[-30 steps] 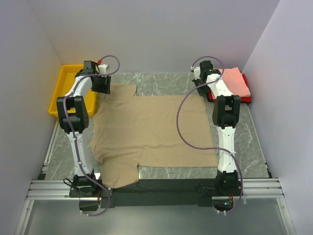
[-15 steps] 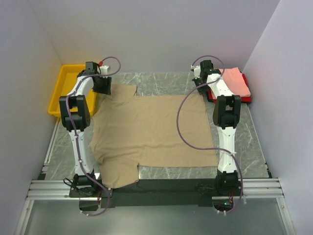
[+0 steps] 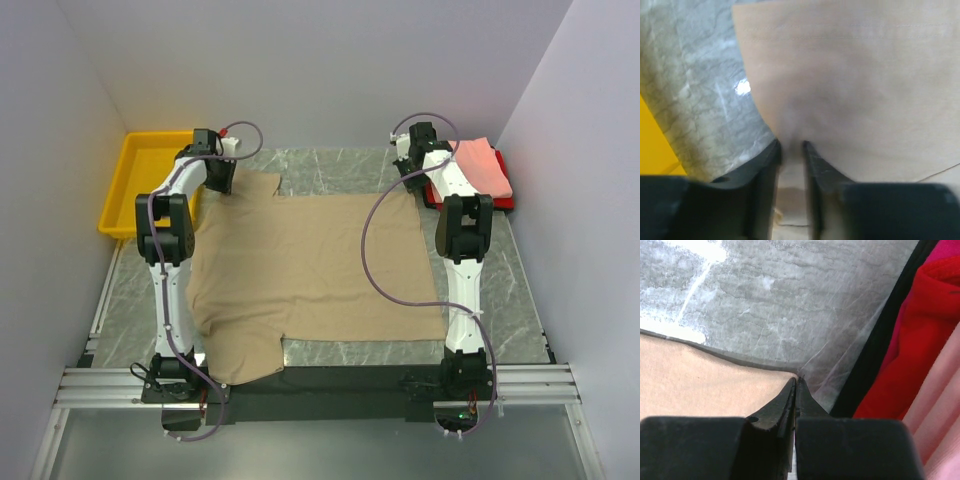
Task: Fold and stack the t-shirts
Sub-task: Fold the tshirt
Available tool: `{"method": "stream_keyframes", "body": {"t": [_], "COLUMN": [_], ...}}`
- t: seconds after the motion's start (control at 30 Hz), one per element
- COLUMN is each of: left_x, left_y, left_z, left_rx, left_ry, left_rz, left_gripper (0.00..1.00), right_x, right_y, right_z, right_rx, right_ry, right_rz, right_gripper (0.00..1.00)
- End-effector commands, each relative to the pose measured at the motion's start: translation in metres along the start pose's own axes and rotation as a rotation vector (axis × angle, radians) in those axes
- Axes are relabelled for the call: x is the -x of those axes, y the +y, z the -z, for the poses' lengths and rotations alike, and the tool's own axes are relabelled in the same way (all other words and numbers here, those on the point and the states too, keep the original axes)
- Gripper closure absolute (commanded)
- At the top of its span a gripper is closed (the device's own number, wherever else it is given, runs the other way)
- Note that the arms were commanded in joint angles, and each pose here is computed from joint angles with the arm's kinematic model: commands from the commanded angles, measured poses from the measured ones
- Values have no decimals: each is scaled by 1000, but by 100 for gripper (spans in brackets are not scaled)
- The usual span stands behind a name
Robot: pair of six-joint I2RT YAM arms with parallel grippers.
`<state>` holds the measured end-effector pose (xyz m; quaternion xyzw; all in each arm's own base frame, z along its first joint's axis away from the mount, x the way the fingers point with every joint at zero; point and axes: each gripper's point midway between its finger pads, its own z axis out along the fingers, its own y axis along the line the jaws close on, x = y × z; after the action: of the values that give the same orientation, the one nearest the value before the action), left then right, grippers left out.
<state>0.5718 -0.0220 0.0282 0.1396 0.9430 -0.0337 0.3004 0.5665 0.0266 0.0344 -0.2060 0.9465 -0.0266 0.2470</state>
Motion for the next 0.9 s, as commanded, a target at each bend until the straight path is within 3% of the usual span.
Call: {"method": "stream_keyframes", "body": {"t": [0.0,0.17,0.53,0.87], "left_x": [-5,18,74,72], "left_y": [4,5,18,-4], "left_z": [-14,1,75,117], "left_rx": [30,27,-47,-161], "left_ry": [16,-54,-288,-330], "left_rz": [-5,-10,-8,-64], "left_gripper": [72,99,99,99], "right_x": [34,47,67,59], "right_y": [-13,-21,-31,-30], "right_z": [41,53,93,105], "right_rx": [-44,-68,-90,-64], "right_ry": [-107,-157,-254,-246], "right_rz": [23,33,62,73], "right_gripper": [100,100,100,100]}}
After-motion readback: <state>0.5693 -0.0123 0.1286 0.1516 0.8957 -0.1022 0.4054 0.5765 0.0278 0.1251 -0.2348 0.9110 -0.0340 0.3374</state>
